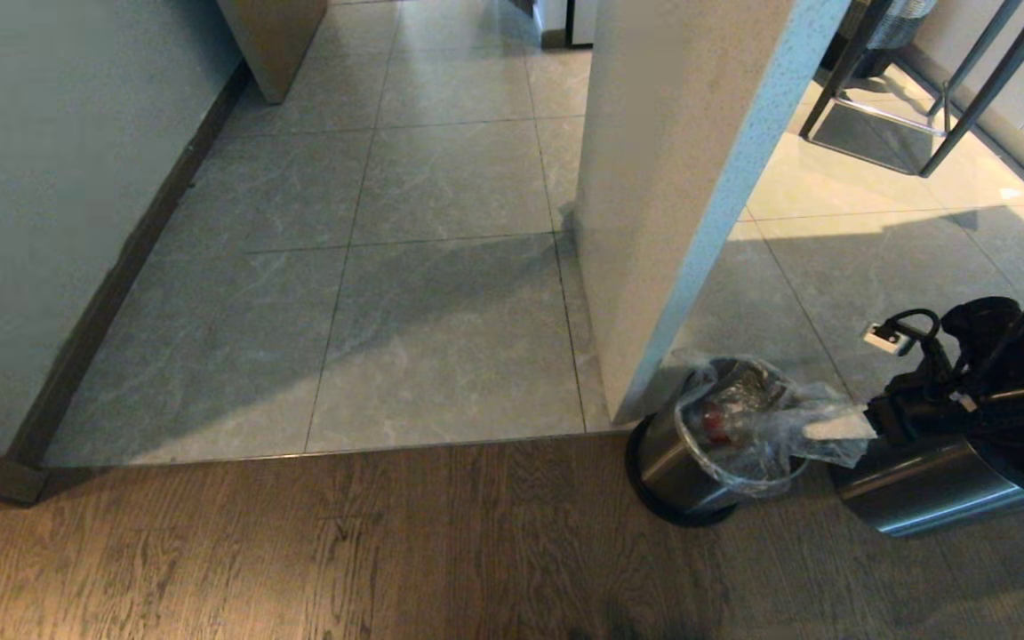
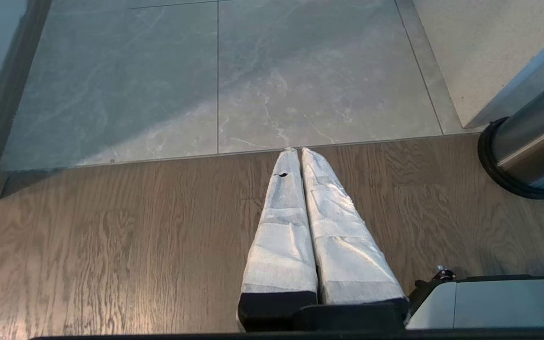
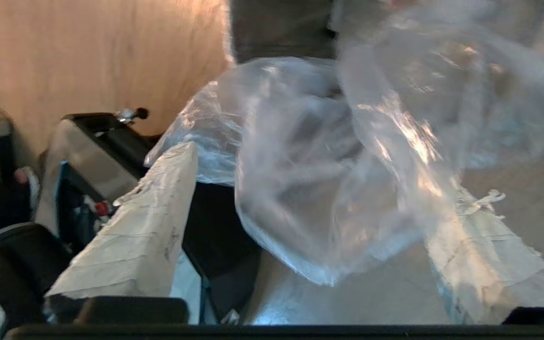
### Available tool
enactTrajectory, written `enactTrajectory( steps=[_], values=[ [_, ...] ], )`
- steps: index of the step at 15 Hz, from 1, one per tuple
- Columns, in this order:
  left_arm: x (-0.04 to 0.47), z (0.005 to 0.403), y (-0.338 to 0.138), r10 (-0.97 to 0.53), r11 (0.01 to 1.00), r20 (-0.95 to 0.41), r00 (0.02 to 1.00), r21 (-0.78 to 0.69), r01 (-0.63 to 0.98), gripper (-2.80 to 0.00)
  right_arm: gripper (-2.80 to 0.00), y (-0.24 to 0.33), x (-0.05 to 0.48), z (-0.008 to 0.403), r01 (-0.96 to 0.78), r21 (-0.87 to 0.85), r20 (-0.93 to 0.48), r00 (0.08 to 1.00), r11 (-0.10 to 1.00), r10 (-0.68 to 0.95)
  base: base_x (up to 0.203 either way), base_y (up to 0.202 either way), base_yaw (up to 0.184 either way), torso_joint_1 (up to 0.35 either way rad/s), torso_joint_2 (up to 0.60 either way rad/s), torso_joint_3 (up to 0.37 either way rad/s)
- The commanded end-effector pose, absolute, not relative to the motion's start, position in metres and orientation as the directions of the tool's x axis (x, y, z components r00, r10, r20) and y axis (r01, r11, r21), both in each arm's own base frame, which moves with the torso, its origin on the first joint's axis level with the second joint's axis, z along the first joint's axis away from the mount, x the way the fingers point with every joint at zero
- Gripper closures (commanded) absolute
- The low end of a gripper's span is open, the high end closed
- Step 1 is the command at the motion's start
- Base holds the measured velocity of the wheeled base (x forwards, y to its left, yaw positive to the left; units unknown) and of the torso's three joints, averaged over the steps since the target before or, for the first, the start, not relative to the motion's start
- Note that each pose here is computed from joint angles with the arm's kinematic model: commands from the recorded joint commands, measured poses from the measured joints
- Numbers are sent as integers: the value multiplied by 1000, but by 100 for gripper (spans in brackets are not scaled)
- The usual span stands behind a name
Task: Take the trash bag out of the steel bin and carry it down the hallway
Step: Pick up the trash bag
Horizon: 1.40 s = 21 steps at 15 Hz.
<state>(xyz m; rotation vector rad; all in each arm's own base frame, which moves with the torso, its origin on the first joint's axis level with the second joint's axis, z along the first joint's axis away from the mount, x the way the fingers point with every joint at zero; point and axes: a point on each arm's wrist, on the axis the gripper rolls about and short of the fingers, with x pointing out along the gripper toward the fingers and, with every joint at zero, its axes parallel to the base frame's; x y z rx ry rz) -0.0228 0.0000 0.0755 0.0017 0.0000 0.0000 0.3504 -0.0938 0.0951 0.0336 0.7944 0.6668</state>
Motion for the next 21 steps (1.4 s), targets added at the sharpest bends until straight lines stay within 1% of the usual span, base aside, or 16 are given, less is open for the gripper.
enactTrajectory(
  steps=[1,4,5,7,9,13,14,16,18,21],
  values=[
    [-23,75,0,0,1000,0,1000,2,0,0,-280,-89,356,93,-552,275,-647,500,787,576,0,0,0,0,0,0],
    [-23,75,0,0,1000,2,1000,2,0,0,-280,-85,372,87,-551,243,-652,517,798,555,0,0,0,0,0,0],
    [-23,75,0,0,1000,2,1000,2,0,0,-280,-85,379,84,-542,201,-666,535,816,520,0,0,0,0,0,0],
    [-23,75,0,0,1000,1,1000,2,0,0,-280,-84,388,77,-500,168,-702,545,849,459,0,0,0,0,0,0],
    [-23,75,0,0,1000,0,1000,2,0,0,-280,-79,393,67,-490,166,-726,527,856,442,0,0,0,0,0,0],
    [-23,75,0,0,1000,0,1000,2,0,0,-280,-53,402,63,-492,219,-727,494,842,477,0,0,0,0,0,0],
    [-23,75,0,0,1000,0,1000,2,0,0,-280,-48,406,61,-507,208,-720,500,837,482,0,0,0,0,0,0],
    [-23,75,0,0,1000,1,1000,2,0,0,-280,-44,419,60,-529,157,-687,548,834,477,0,0,0,0,0,0],
    [-23,75,0,0,1000,0,1000,2,0,0,-280,-42,430,53,-520,106,-691,574,847,439,0,0,0,0,0,0],
    [-23,75,0,0,1000,0,1000,2,0,0,-280,-41,442,44,-510,68,-695,593,858,407,0,0,0,0,0,0]
  ],
)
